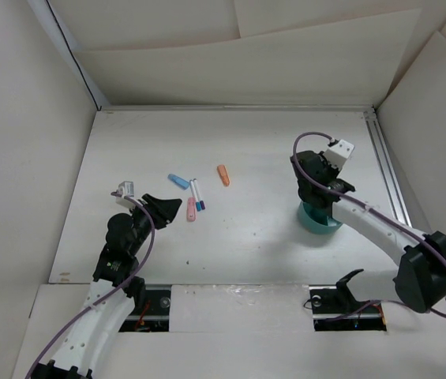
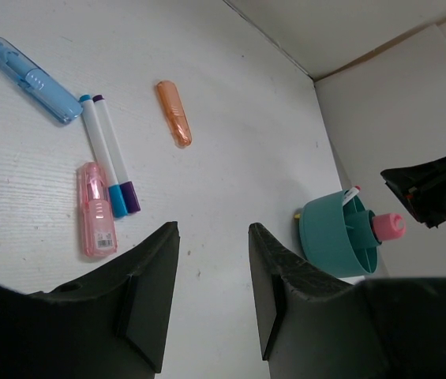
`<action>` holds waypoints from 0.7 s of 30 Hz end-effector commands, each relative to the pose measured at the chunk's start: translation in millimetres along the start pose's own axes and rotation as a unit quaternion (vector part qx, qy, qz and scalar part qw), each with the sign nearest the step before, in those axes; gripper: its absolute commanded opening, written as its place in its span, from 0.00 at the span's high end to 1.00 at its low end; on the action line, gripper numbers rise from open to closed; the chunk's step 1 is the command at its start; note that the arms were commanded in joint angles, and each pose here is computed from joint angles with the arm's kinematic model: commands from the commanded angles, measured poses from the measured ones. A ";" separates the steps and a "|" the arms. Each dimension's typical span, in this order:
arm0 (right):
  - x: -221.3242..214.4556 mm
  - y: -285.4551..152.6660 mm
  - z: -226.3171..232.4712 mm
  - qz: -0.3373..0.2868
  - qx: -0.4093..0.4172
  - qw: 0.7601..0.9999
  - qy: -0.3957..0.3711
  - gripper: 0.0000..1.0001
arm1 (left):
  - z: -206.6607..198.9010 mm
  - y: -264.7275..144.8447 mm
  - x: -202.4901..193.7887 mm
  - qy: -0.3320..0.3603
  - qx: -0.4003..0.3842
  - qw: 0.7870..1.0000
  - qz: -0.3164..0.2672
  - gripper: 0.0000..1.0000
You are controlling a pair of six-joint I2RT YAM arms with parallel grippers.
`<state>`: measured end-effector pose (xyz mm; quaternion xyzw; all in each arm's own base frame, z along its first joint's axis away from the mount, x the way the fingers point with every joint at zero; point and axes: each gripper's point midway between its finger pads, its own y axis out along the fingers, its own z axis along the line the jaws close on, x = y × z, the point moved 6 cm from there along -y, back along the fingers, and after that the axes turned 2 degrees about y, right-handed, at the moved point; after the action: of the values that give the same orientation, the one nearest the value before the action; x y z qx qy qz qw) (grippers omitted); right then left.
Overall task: Sort the stationery into containers
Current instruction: Place the pen in the storage box, then pick up the pen from the center of the board.
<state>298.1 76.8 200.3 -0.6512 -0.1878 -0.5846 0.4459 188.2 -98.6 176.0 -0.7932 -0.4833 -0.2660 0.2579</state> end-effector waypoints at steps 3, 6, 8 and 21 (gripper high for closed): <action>19.2 -17.5 7.3 -0.008 0.037 0.999 0.014 0.68 | -2.8 -0.8 -0.5 0.003 -0.013 1.000 0.000 0.63; 26.7 -39.5 34.3 0.013 0.160 0.987 0.002 0.64 | -3.4 -0.9 1.8 0.008 -0.009 1.000 -0.003 0.63; 21.2 -54.5 58.1 0.040 0.266 0.963 -0.018 0.64 | -3.4 -0.9 1.8 0.008 -0.009 1.000 -0.003 0.63; -99.5 -116.4 229.7 0.167 0.477 0.849 -0.154 0.90 | 10.5 -6.6 2.4 0.008 0.051 0.999 -0.011 0.63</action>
<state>318.0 313.0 146.3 -0.5097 -0.3604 -0.2397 0.7436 184.7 -92.6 162.6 -0.7871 -0.4870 -0.2410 0.2920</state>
